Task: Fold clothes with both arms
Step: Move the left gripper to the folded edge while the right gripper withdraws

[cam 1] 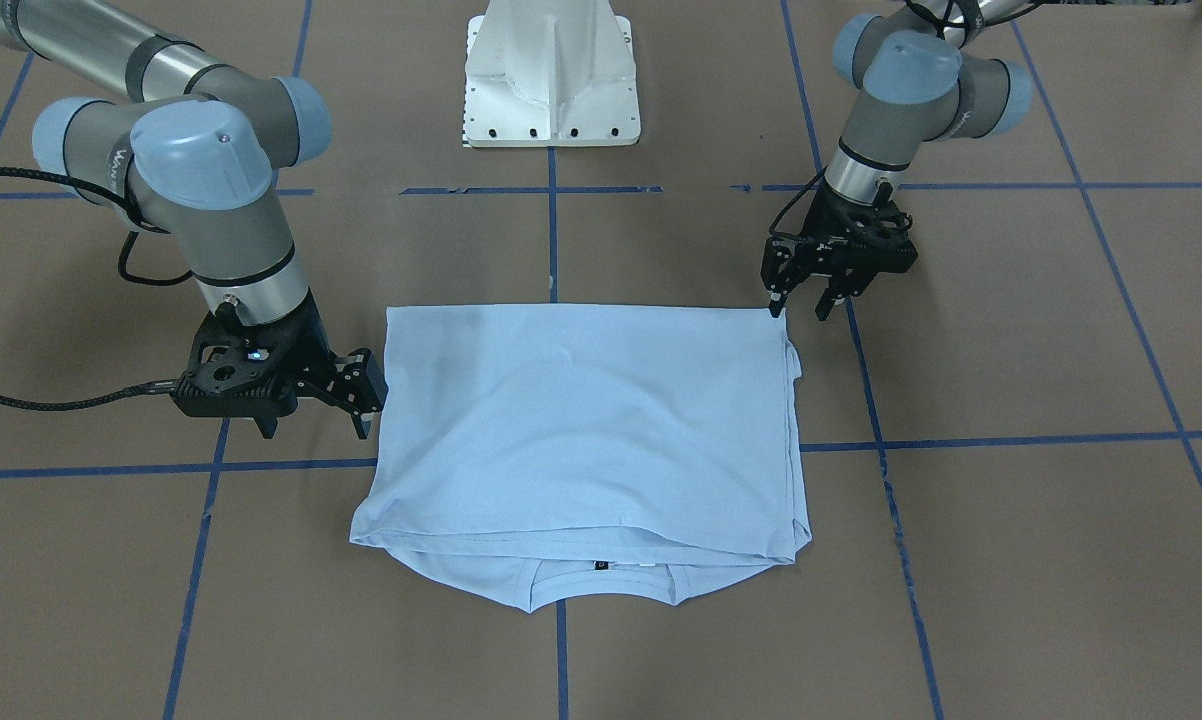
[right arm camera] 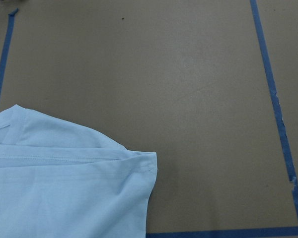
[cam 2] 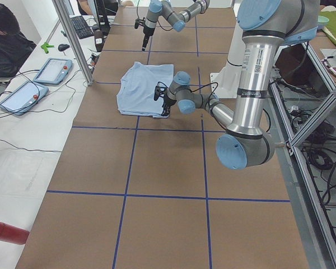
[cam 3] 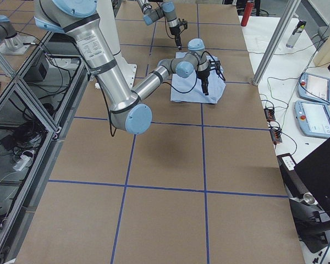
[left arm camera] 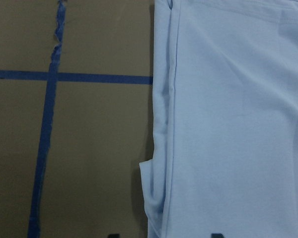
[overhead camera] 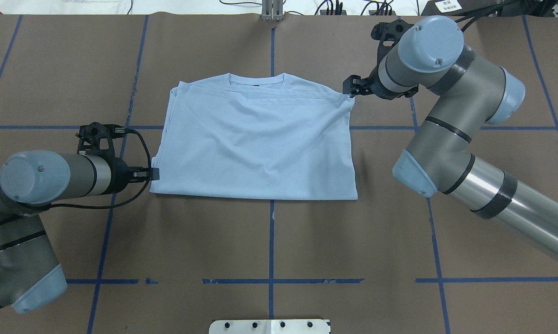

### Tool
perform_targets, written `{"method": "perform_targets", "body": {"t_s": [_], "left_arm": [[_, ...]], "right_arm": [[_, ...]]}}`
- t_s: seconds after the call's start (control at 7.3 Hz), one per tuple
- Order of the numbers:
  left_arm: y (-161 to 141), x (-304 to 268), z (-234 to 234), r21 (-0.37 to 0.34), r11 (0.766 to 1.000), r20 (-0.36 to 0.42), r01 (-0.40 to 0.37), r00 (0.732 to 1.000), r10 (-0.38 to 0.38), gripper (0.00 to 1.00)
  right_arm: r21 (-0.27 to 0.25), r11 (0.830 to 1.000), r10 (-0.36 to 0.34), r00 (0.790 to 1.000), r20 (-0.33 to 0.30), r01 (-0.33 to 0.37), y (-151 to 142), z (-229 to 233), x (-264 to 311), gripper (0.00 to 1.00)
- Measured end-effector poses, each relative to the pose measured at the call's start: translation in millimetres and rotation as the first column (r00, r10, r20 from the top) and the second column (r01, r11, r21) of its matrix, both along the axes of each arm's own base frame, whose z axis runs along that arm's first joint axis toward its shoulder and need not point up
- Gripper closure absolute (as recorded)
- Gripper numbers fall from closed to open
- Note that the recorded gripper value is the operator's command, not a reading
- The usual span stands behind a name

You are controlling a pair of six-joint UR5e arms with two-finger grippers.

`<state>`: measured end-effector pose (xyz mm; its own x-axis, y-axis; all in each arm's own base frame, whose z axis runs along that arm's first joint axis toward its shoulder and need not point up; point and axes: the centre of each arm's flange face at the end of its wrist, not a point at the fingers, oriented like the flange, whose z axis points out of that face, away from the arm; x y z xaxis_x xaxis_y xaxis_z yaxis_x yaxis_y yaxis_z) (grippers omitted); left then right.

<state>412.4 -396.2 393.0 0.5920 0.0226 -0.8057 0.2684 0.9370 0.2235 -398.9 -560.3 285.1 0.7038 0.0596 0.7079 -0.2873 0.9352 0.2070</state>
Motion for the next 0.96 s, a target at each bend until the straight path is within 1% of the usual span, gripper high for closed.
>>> {"method": "perform_targets", "body": {"t_s": [0.41,0.96], "left_arm": [[4,12,13,-0.017,1.0,0.021,-0.01,1.0,0.01,0.47],[16,27,13,-0.018,0.999,0.022,-0.041,0.999,0.041,0.64]], "right_arm": [[-0.003,1.0,0.0,1.0,-0.005,0.0,0,3,-1,0.0],[-0.007,1.0,0.0,1.0,-0.011,0.0,0,8,-1,0.0]]}}
